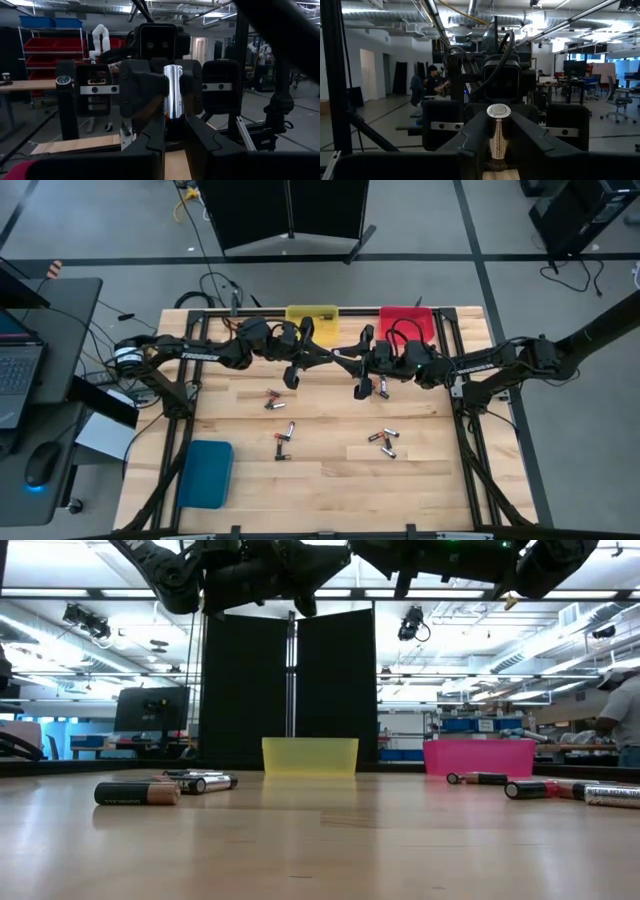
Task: Sort batteries
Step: Put the silver battery into the red bin
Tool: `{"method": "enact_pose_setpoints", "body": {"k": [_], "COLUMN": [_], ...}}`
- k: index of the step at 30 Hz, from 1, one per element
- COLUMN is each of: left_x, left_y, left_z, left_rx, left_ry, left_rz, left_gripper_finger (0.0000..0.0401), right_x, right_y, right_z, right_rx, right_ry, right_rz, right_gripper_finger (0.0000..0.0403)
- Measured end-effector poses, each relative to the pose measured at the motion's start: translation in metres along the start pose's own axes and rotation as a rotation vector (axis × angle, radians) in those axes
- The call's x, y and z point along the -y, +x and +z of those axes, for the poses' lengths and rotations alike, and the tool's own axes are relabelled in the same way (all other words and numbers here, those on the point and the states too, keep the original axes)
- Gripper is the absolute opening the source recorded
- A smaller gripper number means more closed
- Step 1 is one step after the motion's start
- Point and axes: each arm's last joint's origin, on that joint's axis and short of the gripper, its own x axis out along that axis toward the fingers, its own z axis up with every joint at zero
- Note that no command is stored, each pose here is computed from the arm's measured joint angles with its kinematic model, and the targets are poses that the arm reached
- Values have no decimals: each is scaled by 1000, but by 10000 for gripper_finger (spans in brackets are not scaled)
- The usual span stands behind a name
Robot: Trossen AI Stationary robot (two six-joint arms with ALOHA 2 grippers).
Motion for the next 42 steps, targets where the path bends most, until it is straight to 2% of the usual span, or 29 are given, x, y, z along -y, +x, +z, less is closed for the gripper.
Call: {"method": "enact_pose_setpoints", "body": {"k": [12, 19, 26, 31, 35, 38, 42], "left_x": [-1, -2, -3, 0, 4, 6, 9], "left_y": [0, -1, -3, -11, -21, -27, -33], "left_z": [-2, -11, -17, -11, -5, -5, -14], "left_rx": [-19, -90, -170, -272, -377, -450, -558], "left_ry": [-9, -48, 12, 80, 128, 113, 49], "left_rz": [18, 43, 89, 161, 239, 263, 256], "left_gripper_finger": [51, 129, 144, 146, 146, 147, 147], "right_x": [0, 2, 8, 22, 41, 60, 90], "right_y": [0, 0, -4, -20, -40, -57, -77], "right_z": [0, 2, 10, 25, 33, 31, 16], "right_rx": [-2, 11, 0, -108, -244, -367, -544], "right_ry": [-19, -42, -61, -99, -108, -86, 2], "right_rz": [-10, -63, -110, -267, -444, -596, -782], "right_gripper_finger": [69, 64, 64, 64, 64, 64, 64]}}
